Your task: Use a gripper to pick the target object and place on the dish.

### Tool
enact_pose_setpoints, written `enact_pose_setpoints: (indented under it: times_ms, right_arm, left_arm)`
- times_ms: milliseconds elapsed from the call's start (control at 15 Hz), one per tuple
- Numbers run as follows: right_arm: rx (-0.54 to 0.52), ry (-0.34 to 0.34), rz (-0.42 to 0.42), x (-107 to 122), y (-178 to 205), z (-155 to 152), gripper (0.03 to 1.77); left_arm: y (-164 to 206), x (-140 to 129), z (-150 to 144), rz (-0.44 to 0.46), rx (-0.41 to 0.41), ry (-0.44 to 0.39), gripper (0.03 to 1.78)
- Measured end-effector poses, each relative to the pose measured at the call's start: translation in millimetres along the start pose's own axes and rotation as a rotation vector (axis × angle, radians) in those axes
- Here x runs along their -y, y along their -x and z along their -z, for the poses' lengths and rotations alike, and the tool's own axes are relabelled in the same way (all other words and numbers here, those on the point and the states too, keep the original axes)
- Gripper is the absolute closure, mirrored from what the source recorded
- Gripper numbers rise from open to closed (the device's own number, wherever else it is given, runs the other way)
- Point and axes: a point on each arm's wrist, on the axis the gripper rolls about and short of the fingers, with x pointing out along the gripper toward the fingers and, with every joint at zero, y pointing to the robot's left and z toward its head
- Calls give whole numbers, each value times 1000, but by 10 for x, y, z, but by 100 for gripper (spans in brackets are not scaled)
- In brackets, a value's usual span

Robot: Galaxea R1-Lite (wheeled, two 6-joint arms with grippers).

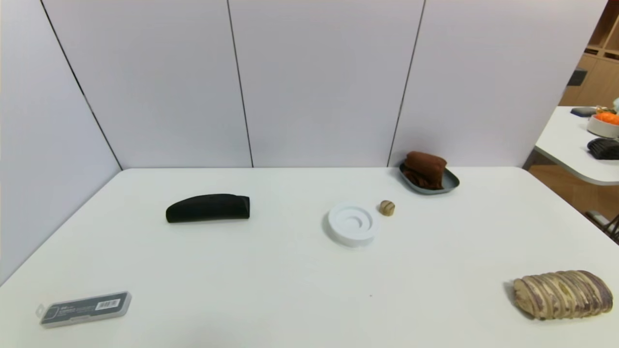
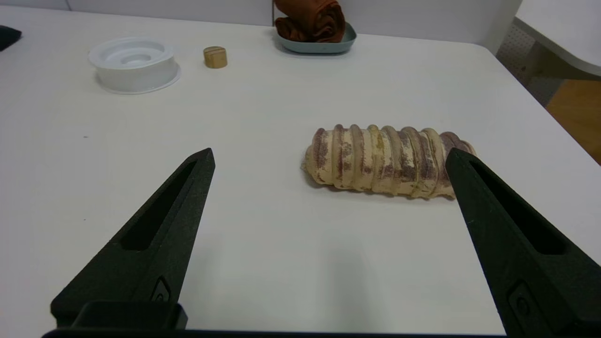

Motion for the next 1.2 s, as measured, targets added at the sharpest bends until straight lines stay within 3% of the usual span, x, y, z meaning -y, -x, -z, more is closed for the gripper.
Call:
enact_pose_setpoints:
  times_ms: [133,1200]
  right_arm:
    - [-29,-7,37,3,22,89,10]
    - [-17,-36,38,1,39,118,10]
  left_arm:
    - [0,0,0,0,0,0,12]
    - [0,0,0,0,0,0,12]
